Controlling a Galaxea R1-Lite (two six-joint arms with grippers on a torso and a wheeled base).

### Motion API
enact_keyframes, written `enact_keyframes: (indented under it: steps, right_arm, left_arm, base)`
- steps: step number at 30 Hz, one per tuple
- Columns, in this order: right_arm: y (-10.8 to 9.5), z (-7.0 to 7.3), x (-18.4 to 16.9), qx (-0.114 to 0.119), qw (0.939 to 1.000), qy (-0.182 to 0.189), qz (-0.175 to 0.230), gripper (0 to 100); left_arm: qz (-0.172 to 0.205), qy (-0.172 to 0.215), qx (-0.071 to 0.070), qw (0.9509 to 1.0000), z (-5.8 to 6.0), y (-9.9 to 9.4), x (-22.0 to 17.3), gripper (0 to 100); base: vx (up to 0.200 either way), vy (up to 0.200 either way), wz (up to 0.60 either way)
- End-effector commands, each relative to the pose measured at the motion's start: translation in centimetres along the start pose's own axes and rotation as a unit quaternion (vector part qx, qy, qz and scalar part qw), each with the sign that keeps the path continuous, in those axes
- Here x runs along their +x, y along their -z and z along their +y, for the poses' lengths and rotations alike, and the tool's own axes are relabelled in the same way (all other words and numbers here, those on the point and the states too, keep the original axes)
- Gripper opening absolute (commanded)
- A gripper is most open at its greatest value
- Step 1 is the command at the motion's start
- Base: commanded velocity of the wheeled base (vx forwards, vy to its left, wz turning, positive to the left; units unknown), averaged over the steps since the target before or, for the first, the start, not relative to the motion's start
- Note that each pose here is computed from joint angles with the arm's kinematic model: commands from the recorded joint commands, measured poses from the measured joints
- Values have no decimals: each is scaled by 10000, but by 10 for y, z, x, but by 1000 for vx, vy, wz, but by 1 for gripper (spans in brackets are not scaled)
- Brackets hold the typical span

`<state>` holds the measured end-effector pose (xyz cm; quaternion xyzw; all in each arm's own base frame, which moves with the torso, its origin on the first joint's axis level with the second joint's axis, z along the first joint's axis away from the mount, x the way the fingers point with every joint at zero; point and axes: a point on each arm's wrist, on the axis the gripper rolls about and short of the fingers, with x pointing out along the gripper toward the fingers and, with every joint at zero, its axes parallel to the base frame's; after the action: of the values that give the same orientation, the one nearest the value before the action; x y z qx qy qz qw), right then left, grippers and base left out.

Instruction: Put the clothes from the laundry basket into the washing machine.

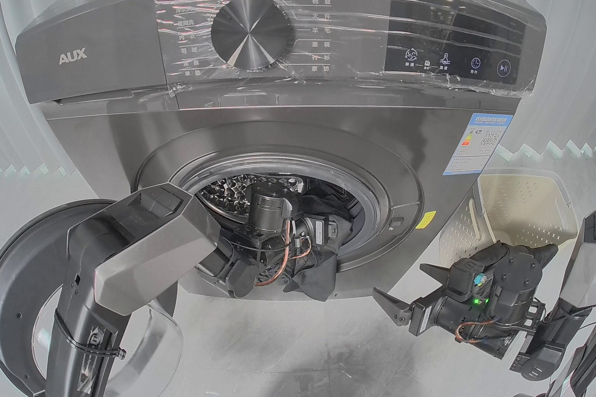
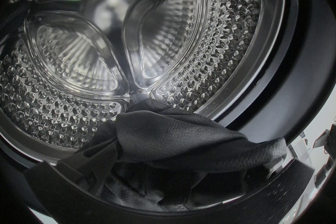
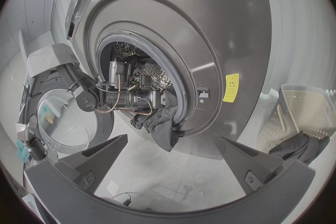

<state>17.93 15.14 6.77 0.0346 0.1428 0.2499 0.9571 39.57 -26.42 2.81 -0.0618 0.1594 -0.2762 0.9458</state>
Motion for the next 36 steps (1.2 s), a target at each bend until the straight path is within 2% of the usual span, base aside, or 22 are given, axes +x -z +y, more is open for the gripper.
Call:
enact_keyframes:
  steps: [1, 4, 5, 8, 11, 16, 18, 20, 21, 22, 25, 28, 34, 35, 36]
  right_arm:
    - [1, 0, 0, -4, 10000, -4, 10, 100]
    - [1, 0, 0, -6, 10000, -11, 11, 100]
    - [1, 0, 0, -6, 10000, -11, 11, 100]
    - [1, 0, 0, -7, 10000, -10, 19, 100]
    - [1, 1, 0, -12, 10000, -22, 36, 100]
    - [3, 2, 1, -24, 10000, -39, 61, 100]
    - [4, 2, 1, -30, 9999, -33, 91, 100]
    - [4, 2, 1, -31, 9999, -32, 98, 100]
    - [5, 2, 2, -33, 9999, -30, 105, 100]
    - [5, 2, 2, -40, 9999, -30, 105, 100]
    - [6, 2, 2, -44, 9999, -26, 128, 100]
    - [8, 2, 3, -53, 9998, -17, 172, 100]
    - [8, 2, 3, -53, 9998, -25, 174, 100]
    - [8, 2, 3, -53, 9998, -25, 174, 100]
    - [8, 2, 3, -53, 9998, -17, 172, 100]
  left_arm:
    - [42, 27, 8, 10000, -3, -1, -6, 100]
    - [180, 12, 19, 9998, -3, 7, -8, 100]
    - [235, 15, 23, 9997, -3, 11, -8, 0]
    - [304, 8, 25, 9995, -2, 19, -5, 0]
    - [303, 2, 112, 9995, -1, 29, 1, 0]
    - [105, -44, 82, 9999, -3, 25, 5, 0]
    - [-154, -270, 73, 9995, 1, 21, 12, 0]
    - [-181, -288, 80, 9994, 1, 21, 12, 0]
    - [-621, -733, 45, 9954, 13, 9, 21, 0]
    - [-798, -927, 12, 9925, 24, 1, 24, 0]
    - [-1139, -1181, -31, 9864, 35, -17, 30, 0]
    - [-1297, -1371, -71, 9820, 48, -29, 31, 0]
    - [-1330, -1509, -96, 9795, 61, -34, 30, 0]
    - [-1337, -1507, -96, 9794, 61, -35, 30, 100]
    - [-1332, -1515, -105, 9794, 62, -35, 29, 100]
  base:
    - [0, 0, 0]
    - [0, 0, 0]
    - [0, 0, 0]
    - [0, 0, 0]
    - [0, 0, 0]
    - [0, 0, 0]
    - [0, 0, 0]
    - [0, 0, 0]
    - [0, 0, 0]
    - [0, 0, 0]
    - [0, 0, 0]
    - [0, 0, 0]
    - [0, 0, 0]
    - [0, 0, 0]
    - [0, 0, 0]
